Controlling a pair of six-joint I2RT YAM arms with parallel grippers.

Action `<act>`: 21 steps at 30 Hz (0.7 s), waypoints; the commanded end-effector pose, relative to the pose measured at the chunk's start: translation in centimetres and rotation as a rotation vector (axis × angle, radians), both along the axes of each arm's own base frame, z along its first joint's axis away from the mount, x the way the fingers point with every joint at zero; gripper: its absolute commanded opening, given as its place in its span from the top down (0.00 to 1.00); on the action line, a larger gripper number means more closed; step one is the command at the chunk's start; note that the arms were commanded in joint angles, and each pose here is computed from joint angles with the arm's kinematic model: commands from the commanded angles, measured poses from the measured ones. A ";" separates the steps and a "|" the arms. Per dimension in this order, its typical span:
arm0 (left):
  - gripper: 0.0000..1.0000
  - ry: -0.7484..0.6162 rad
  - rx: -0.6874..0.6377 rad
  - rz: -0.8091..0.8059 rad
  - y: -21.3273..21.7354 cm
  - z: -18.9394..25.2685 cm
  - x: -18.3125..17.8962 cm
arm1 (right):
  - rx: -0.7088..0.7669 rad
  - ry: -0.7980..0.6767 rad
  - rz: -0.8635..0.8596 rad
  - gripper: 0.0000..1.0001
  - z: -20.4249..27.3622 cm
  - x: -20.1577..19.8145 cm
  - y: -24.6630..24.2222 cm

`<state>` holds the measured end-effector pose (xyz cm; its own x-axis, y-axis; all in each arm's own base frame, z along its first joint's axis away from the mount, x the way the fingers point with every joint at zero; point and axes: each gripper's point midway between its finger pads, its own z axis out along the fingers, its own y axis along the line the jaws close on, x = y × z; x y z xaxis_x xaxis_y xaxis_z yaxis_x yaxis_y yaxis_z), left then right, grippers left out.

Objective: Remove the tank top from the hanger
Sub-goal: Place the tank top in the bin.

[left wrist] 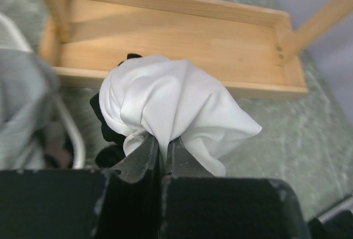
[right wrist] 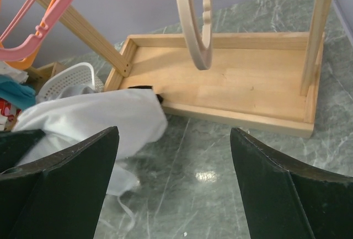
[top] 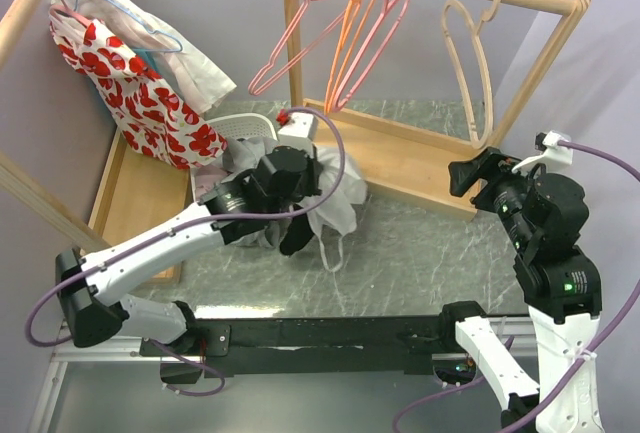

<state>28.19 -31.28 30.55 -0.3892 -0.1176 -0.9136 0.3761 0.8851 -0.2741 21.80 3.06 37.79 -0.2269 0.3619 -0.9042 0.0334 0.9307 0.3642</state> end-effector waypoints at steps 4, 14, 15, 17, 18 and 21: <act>0.99 -0.103 0.025 0.315 10.0 3.6 3.4 | 0.041 -0.042 0.038 0.11 0.7 0.5 0.9; 0.99 -0.101 0.076 0.568 17.9 2.0 6.8 | 0.049 -0.030 0.062 0.11 0.2 1.1 1.5; 0.99 -0.088 0.072 0.584 18.4 1.5 7.1 | 0.050 -0.025 0.065 0.11 0.1 1.2 1.5; 0.99 -0.069 0.087 0.647 20.3 0.2 8.2 | 0.052 -0.024 0.067 0.11 0.1 1.2 1.6; 0.99 -0.057 0.112 0.703 21.9 -0.5 8.8 | 0.050 -0.021 0.067 0.11 0.0 1.3 1.6; 0.99 -0.059 0.132 0.729 23.4 -0.7 9.9 | 0.049 -0.018 0.069 0.10 -0.2 1.3 1.6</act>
